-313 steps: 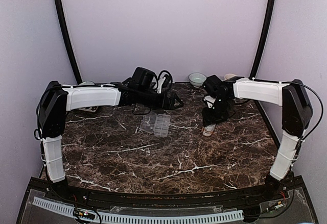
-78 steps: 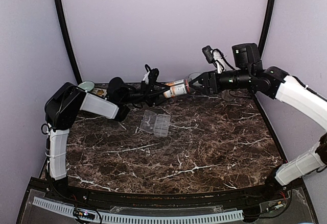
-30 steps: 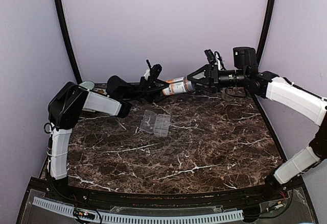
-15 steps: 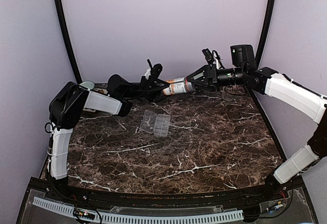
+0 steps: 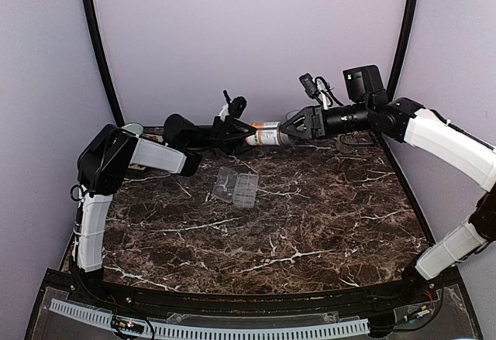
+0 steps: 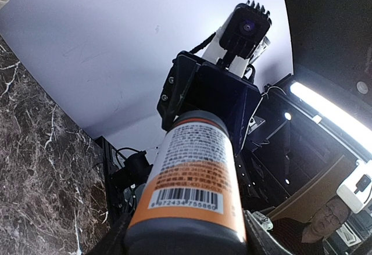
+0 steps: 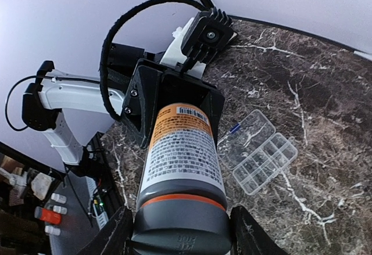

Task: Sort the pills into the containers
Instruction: Unscrew the lid of the pill bottle.

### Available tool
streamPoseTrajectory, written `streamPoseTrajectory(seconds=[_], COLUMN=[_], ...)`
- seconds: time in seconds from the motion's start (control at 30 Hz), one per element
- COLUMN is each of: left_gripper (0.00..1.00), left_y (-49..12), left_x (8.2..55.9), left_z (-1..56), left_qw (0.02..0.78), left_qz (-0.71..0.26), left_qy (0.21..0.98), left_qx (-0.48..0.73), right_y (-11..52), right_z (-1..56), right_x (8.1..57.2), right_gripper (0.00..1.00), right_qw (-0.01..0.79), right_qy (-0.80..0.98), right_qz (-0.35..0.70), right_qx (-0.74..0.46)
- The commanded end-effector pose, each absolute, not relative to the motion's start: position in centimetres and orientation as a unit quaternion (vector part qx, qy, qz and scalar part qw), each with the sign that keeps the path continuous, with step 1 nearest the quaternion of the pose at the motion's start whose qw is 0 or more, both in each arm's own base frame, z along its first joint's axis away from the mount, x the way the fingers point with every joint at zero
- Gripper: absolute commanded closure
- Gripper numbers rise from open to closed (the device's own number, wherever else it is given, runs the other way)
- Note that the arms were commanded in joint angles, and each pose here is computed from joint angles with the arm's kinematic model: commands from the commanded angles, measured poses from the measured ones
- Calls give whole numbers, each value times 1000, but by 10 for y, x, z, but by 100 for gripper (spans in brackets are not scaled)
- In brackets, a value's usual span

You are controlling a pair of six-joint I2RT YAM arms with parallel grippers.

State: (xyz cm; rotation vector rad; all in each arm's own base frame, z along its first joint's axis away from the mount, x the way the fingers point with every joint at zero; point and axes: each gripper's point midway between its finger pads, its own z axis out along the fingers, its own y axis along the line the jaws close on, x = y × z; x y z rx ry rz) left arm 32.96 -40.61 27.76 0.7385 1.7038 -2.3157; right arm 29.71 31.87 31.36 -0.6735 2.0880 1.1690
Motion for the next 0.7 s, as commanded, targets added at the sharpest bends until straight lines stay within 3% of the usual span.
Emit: streamPoseTrajectory(seconds=[0.0,0.67], left_gripper=[59,60], left_y=[-408,-408], left_x=[328,323], left_z=[304,305], left_qw=[102,92], left_qz=[-790,-791], left_qy=[549,548], left_qx=[254,257], right_y=[315,294], right_z=[312,298], right_x=[291,290], right_gripper=[61,61], right_qw=[380,488], right_qy=[793,776], right_qz=[361,149], right_qx=[-311,-370])
